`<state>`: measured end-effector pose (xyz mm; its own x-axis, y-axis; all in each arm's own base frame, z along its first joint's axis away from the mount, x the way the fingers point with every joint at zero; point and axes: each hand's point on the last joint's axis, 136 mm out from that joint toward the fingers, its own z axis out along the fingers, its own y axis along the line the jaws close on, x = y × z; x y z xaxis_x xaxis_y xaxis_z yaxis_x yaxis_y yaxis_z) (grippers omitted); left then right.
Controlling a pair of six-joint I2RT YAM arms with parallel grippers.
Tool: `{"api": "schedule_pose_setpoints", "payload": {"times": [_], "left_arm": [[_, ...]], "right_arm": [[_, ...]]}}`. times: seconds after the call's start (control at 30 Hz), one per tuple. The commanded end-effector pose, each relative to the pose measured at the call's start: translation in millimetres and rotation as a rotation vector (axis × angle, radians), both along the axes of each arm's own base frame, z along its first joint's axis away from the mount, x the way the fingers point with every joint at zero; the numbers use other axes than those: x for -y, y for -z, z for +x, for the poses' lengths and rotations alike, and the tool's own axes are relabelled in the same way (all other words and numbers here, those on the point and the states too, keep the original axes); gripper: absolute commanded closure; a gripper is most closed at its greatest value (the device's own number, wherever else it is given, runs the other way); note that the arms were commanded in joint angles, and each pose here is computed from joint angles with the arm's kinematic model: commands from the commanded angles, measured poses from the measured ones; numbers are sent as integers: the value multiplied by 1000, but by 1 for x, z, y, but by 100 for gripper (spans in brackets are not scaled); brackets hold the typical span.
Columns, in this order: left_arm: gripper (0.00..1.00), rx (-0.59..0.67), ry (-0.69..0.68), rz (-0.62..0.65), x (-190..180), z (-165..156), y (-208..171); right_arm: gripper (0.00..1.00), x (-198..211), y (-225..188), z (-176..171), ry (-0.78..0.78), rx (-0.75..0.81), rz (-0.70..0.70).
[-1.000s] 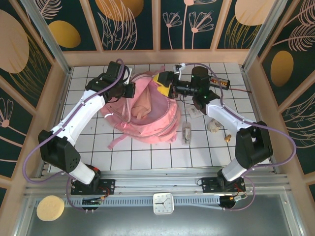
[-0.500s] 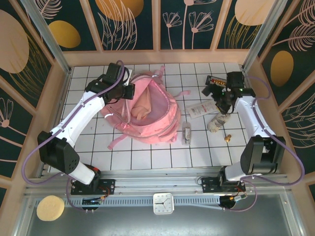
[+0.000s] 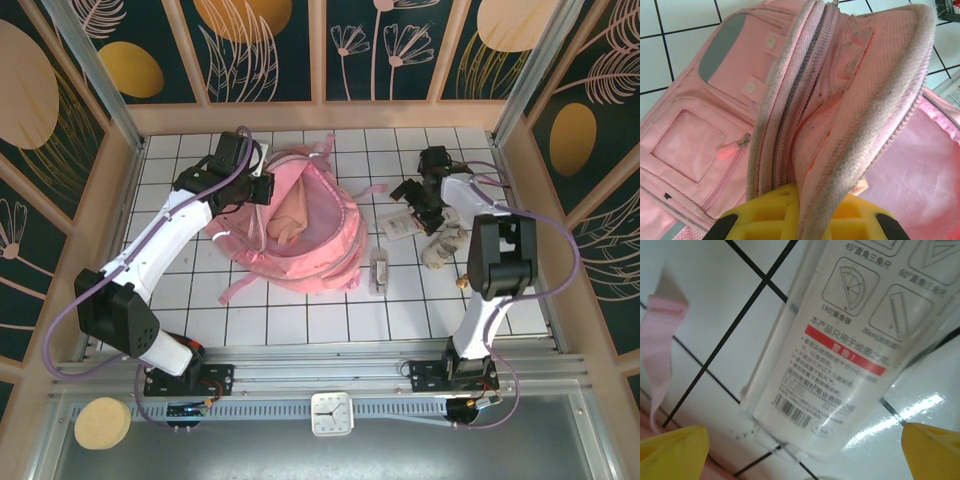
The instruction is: Pack books, pencil case, and school supplies into a backpack
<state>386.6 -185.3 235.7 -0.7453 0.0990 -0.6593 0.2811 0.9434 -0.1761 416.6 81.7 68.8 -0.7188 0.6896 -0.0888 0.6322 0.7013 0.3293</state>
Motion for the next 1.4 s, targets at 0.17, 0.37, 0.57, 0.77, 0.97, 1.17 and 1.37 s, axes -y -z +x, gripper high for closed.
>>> {"api": "schedule_pose_setpoints", "payload": {"times": [0.17,0.37,0.57,0.77,0.97,1.17,1.37], "left_arm": [[100,75,-17,-55,-2,0,-21],[100,81,-13,-53,-3,-1,-22],[100,81,-9,-45,-4,-2,-20],[100,93,-4,-50,-4,-4,-20],[100,95,-8,-55,-5,-7,-16],[100,104,-12,-52,-7,-7,-18],[100,107,-9,-59,-5,-6,-20]], "right_arm": [[1,18,42,14,100,-147,-129],[1,22,65,7,110,-225,-157],[1,25,93,-16,100,-326,-182],[5,31,96,-27,86,-357,-207],[27,26,98,-31,63,-352,-206],[51,18,76,-23,24,-301,-193],[72,13,45,-17,-15,-231,-189]]}}
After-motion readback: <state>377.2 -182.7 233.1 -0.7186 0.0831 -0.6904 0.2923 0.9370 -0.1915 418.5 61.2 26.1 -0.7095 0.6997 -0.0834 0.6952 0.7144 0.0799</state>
